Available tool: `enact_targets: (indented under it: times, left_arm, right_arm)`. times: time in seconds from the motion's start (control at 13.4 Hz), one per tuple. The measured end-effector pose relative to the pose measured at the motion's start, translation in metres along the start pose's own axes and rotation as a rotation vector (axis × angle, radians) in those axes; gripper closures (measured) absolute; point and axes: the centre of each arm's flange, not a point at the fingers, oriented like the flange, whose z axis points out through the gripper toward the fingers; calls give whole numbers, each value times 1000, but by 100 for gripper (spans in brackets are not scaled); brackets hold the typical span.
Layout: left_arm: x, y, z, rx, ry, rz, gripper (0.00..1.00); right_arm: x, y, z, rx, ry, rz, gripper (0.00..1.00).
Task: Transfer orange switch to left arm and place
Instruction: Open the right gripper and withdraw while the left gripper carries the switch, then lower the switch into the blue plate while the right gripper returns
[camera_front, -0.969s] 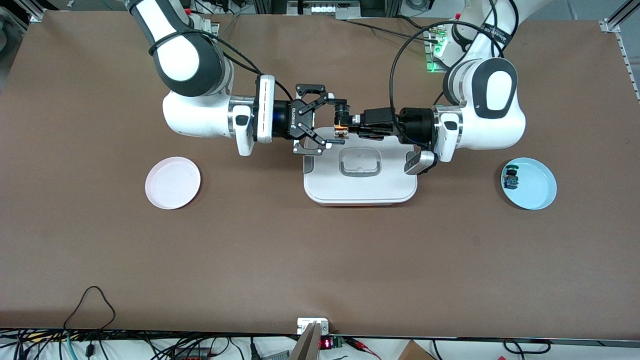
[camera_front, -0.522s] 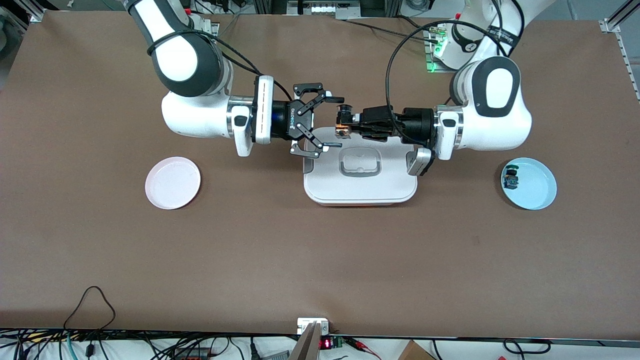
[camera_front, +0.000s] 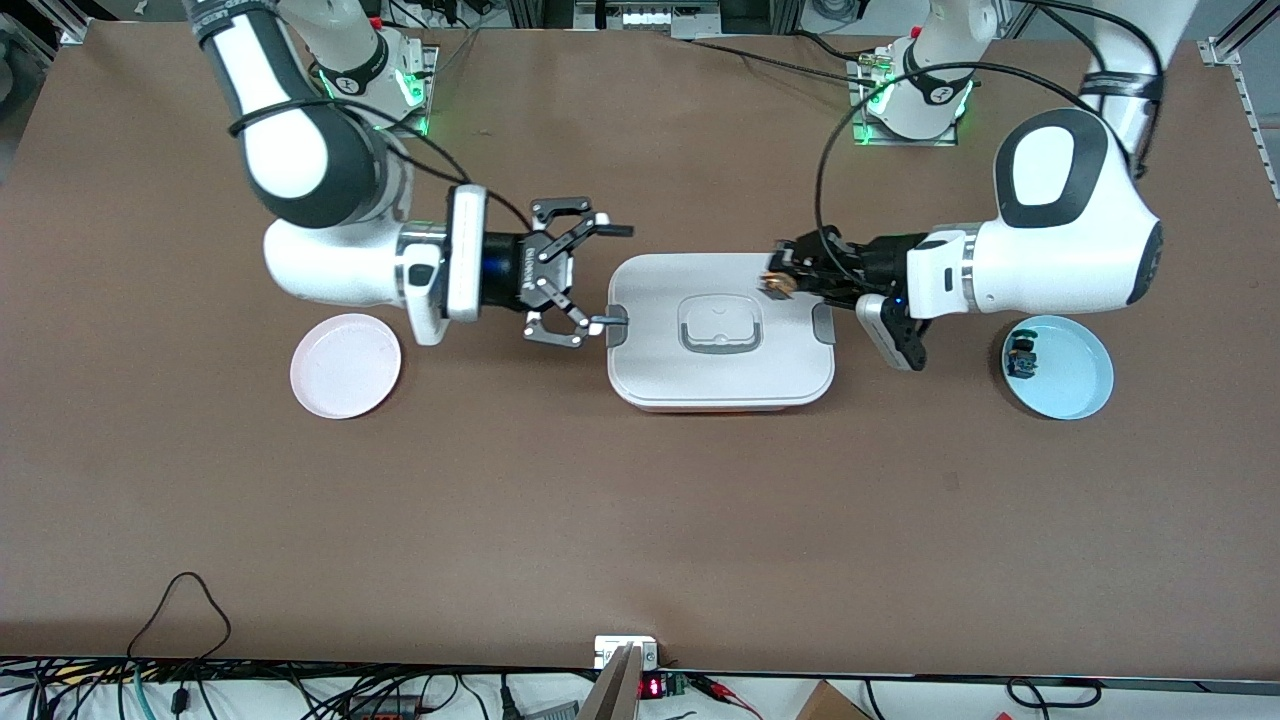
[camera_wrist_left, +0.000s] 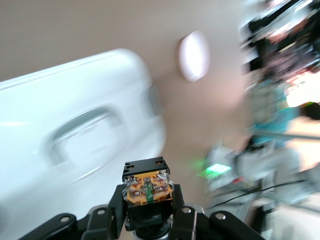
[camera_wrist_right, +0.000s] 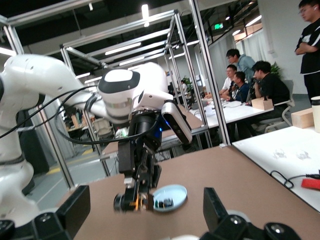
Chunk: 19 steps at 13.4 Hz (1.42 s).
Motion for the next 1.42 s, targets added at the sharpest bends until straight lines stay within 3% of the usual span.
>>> enact_targets:
  times: [0.22, 0.6, 0.82, 1.04, 1.27, 1.42]
  left_arm:
    - [-12, -21, -11, 246, -165, 138, 60]
    - [-23, -76, -29, 551, -445, 433, 60]
    - [-42, -131, -57, 592, -621, 564, 60]
    - [-67, -208, -88, 589, -768, 646, 60]
    - [-81, -267, -103, 589, -863, 779, 60]
    - [-87, -296, -107, 577, -869, 867, 60]
  right_arm:
    - [-10, 22, -62, 19, -139, 72, 0]
    - [-7, 26, -127, -94, -416, 440, 0]
    - [-9, 15, -132, -194, -612, 660, 0]
    - [-18, 6, -141, -286, -761, 898, 0]
    - [-23, 5, -177, -486, -888, 1097, 0]
    - [-26, 3, -204, -624, -984, 1183, 0]
